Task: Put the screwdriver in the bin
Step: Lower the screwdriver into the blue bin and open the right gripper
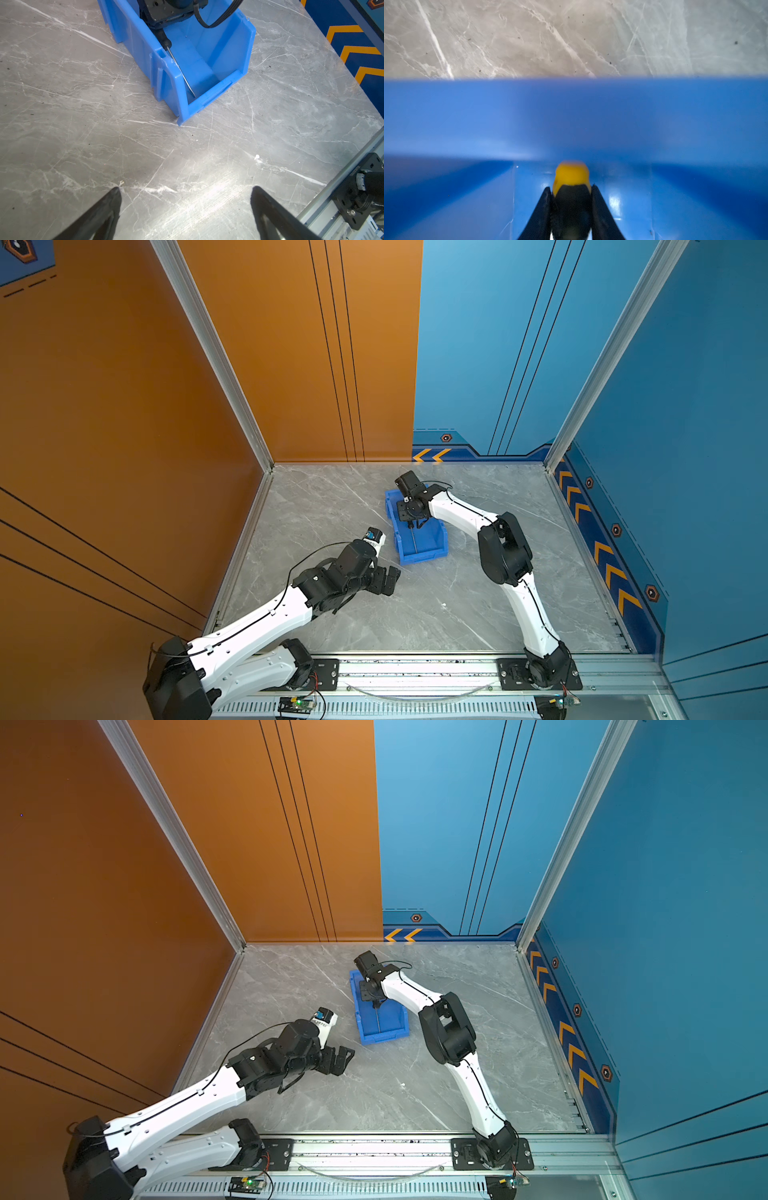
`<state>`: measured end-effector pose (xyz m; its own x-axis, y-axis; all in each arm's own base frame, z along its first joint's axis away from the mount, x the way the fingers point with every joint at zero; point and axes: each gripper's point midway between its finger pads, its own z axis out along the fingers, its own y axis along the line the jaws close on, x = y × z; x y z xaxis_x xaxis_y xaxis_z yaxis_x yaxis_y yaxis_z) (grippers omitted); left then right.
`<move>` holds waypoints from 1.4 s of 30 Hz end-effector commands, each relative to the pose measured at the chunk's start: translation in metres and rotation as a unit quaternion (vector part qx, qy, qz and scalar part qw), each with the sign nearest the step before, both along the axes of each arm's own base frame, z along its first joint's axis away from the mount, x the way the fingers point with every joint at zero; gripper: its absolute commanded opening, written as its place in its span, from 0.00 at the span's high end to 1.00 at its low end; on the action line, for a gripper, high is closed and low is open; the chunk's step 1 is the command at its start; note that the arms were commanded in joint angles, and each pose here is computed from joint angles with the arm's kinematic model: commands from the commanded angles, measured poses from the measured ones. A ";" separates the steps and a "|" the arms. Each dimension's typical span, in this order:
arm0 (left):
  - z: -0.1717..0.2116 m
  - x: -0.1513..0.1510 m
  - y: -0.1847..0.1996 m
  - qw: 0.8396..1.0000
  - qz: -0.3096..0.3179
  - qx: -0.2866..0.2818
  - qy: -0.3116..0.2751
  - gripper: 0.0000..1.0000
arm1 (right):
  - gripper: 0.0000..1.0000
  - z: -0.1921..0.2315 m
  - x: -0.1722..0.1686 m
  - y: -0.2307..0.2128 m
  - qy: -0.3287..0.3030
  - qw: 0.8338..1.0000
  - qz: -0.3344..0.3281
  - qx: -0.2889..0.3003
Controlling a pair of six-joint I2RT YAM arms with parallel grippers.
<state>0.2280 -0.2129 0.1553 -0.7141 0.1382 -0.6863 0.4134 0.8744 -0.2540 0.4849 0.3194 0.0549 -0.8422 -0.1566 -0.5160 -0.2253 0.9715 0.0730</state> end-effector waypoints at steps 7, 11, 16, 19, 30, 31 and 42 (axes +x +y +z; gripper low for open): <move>0.005 -0.002 0.015 0.999 0.033 0.001 -0.011 0.02 | 0.86 -0.007 0.008 0.003 -0.008 1.000 -0.014 -0.002; 0.005 -0.004 0.021 0.999 0.046 -0.003 -0.016 0.02 | 0.81 -0.009 0.007 0.005 -0.008 1.000 -0.010 -0.003; 0.006 -0.005 0.029 0.998 0.061 -0.004 -0.021 0.02 | 0.76 -0.004 0.006 0.009 -0.016 1.000 -0.008 -0.003; 0.007 -0.006 0.033 0.998 0.065 -0.003 -0.025 0.02 | 0.73 0.000 0.005 0.011 -0.019 1.000 -0.007 -0.002; 0.009 -0.011 0.037 0.998 0.063 -0.005 -0.030 0.02 | 0.70 0.018 0.002 0.010 -0.038 0.999 -0.006 -0.009; 0.009 -0.011 0.038 0.998 0.062 -0.005 -0.030 0.02 | 0.70 0.020 0.002 0.010 -0.040 0.999 -0.007 -0.009; 0.013 -0.024 0.049 0.998 0.048 -0.001 -0.041 0.02 | 0.62 0.049 -0.004 0.013 -0.070 0.997 -0.014 -0.011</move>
<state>0.2125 -0.1720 0.1795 -0.6550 0.0238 -0.7553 0.3396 0.9022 -0.2661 0.4819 0.3310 0.0600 -0.8106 -0.1751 -0.5588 -0.2214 0.9750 0.0158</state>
